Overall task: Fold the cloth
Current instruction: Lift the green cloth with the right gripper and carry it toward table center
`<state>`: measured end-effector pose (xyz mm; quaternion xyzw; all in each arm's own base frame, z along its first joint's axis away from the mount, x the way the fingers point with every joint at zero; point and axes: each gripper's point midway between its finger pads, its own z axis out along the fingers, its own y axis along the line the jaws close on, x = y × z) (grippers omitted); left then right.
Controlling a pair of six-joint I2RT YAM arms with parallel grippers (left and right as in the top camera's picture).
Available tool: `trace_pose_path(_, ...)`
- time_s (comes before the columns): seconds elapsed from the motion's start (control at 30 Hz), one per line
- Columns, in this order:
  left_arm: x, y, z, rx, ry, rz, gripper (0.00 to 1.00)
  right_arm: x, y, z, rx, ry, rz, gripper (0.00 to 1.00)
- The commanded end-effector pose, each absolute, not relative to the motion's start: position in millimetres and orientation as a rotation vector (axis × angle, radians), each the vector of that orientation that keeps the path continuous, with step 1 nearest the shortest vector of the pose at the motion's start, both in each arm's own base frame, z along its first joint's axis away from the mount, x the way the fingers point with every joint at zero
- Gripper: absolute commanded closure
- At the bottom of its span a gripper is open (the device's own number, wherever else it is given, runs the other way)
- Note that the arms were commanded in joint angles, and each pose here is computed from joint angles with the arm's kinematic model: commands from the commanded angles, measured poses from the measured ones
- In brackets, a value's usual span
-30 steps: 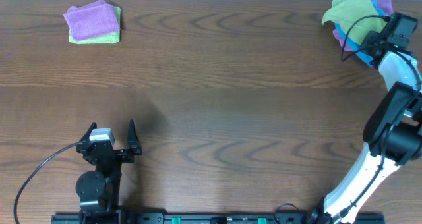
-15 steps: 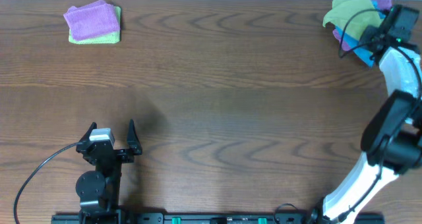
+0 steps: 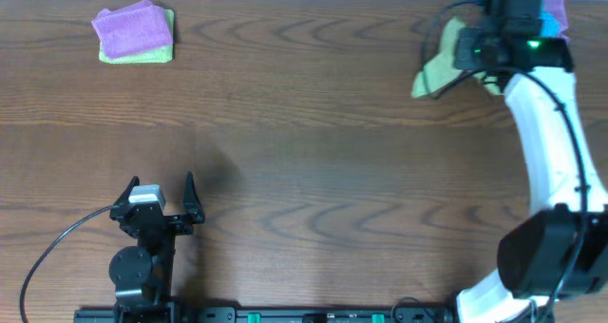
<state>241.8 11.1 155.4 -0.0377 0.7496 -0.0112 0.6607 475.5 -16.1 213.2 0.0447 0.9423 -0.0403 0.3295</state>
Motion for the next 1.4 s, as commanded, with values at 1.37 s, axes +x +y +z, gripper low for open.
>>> trace_pose_path(1.37, 242, 12, 137, -0.077, 1.737, -0.009, 0.05, 243, 163, 302, -0.745, 2.464, 0.077, 0.99)
